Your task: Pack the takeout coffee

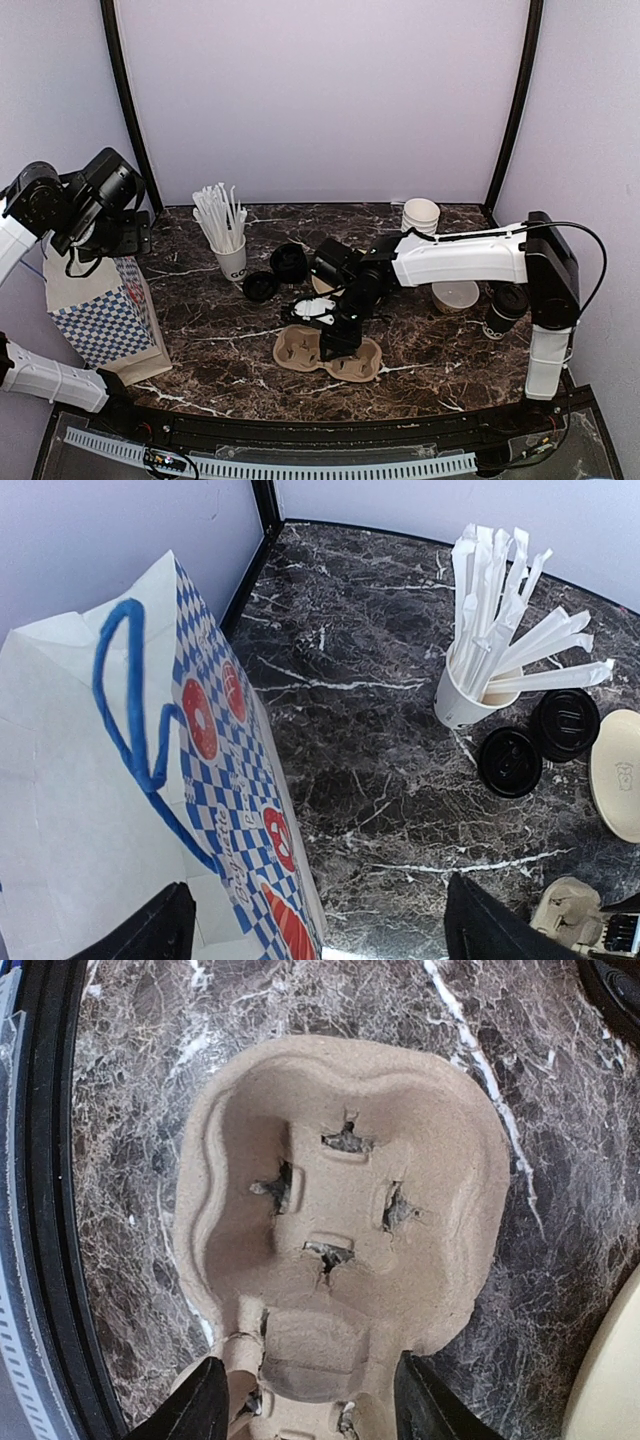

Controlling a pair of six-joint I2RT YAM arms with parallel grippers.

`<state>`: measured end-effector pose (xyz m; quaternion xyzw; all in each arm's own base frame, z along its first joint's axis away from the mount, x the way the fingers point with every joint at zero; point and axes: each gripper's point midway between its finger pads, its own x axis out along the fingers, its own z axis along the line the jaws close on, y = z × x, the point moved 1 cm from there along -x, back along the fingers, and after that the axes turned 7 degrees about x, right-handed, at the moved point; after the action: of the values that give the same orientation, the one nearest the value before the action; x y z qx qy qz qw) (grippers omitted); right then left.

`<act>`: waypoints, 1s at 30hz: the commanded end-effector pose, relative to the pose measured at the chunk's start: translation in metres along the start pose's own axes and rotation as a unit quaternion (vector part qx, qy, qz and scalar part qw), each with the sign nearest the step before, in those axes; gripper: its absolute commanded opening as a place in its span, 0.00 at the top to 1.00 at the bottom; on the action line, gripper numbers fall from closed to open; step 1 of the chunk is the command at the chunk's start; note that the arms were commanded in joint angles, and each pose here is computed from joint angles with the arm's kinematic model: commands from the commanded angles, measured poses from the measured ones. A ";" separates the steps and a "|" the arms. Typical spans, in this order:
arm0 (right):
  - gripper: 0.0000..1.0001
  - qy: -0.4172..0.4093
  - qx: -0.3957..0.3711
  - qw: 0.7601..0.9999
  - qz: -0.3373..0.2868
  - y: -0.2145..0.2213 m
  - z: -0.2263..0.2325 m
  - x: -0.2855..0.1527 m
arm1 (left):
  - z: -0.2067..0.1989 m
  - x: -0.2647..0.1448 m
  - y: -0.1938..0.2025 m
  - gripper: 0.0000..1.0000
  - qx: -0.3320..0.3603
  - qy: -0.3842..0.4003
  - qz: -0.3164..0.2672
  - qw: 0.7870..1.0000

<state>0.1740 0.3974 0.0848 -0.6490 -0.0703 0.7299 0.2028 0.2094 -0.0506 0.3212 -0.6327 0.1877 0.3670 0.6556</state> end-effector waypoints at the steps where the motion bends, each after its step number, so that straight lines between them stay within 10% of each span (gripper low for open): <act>1: 0.46 0.010 0.009 1.000 0.000 -0.006 -0.002 0.005 | -0.013 0.012 0.007 0.10 -0.008 0.022 0.011 1.000; 30: 0.74 0.055 0.052 0.997 -0.004 0.033 -0.022 -0.035 | 0.002 0.005 0.015 0.08 -0.019 0.012 0.023 0.999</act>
<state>0.1781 0.3698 0.0782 -0.6652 -0.0204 0.7157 0.2118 0.2187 -0.0796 0.2880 -0.6517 0.2458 0.3546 0.6237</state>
